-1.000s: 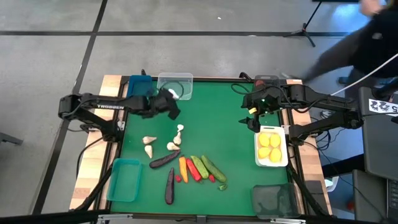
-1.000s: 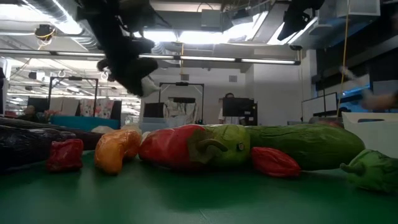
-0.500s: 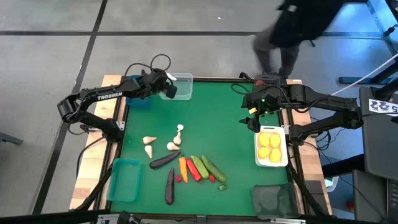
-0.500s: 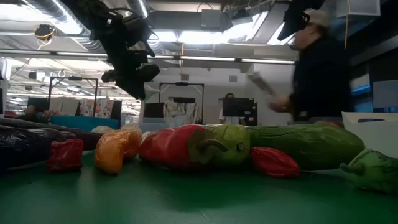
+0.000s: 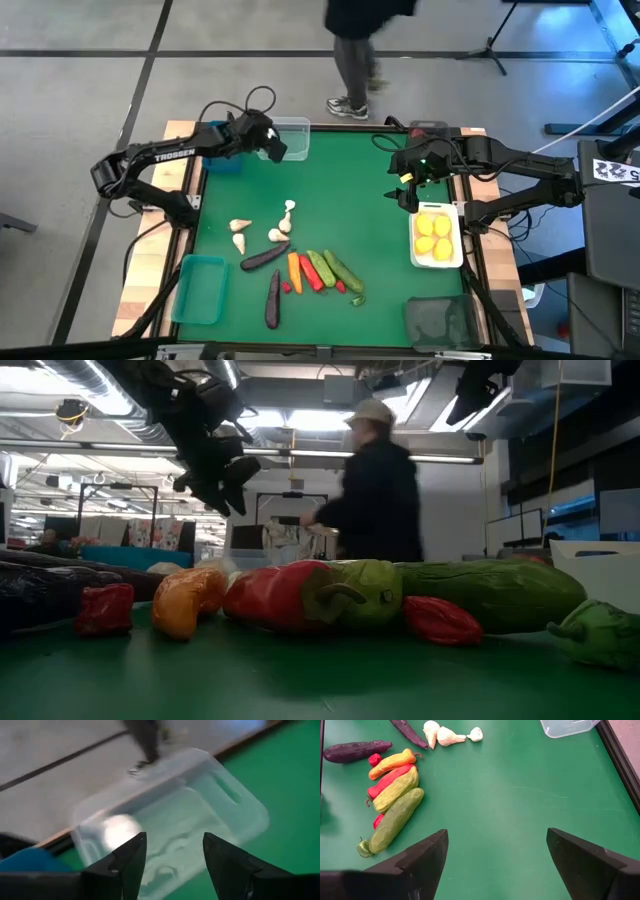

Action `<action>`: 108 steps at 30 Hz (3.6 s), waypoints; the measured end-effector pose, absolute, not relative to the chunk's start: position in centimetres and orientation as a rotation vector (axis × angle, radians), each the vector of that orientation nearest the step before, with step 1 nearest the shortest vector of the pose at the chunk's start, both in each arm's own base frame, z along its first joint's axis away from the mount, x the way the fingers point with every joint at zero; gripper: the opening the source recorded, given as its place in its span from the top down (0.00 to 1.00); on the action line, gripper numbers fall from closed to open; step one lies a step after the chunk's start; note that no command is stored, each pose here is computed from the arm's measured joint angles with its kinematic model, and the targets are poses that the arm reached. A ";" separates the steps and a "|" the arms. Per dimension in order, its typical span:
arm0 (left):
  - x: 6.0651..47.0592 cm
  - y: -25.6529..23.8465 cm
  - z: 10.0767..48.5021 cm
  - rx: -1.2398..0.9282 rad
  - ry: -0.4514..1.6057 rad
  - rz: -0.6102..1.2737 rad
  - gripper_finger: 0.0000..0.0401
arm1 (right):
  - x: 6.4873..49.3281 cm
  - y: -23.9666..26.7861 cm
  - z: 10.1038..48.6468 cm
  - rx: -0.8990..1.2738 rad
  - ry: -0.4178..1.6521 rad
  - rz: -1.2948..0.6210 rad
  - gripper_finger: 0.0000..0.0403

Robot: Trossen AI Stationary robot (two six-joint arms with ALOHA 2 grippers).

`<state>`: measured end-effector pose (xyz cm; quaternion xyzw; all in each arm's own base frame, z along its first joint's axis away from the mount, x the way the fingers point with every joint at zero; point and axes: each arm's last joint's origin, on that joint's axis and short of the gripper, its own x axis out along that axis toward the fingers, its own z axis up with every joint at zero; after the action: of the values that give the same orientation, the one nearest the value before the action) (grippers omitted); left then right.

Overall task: Sort produce into baskets
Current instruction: Put the white garlic into the transparent bin

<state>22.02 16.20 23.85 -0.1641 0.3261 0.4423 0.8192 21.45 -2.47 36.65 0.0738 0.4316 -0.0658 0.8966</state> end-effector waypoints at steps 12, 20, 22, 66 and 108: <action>21.1 6.0 25.4 -0.288 0.969 0.351 0.52 | 21.4 -2.5 36.6 0.152 0.903 -0.136 0.17; 19.5 0.9 22.9 -0.262 1.182 0.465 0.52 | 21.4 -2.5 36.6 0.153 0.902 -0.136 0.17; 18.9 0.3 22.2 -0.272 1.227 0.501 0.52 | 21.4 -2.5 36.6 0.153 0.901 -0.136 0.17; 15.6 -3.5 15.1 -0.417 1.355 0.456 0.65 | 21.4 -2.5 36.6 0.154 0.898 -0.137 0.17; 18.2 14.2 23.4 -0.417 0.640 1.037 0.67 | 21.7 -2.5 36.9 0.124 0.860 -0.122 0.17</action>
<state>18.22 14.18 23.42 -0.1943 0.2985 0.4833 0.7998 21.70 -2.50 36.89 0.0598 0.4162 -0.0593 0.9054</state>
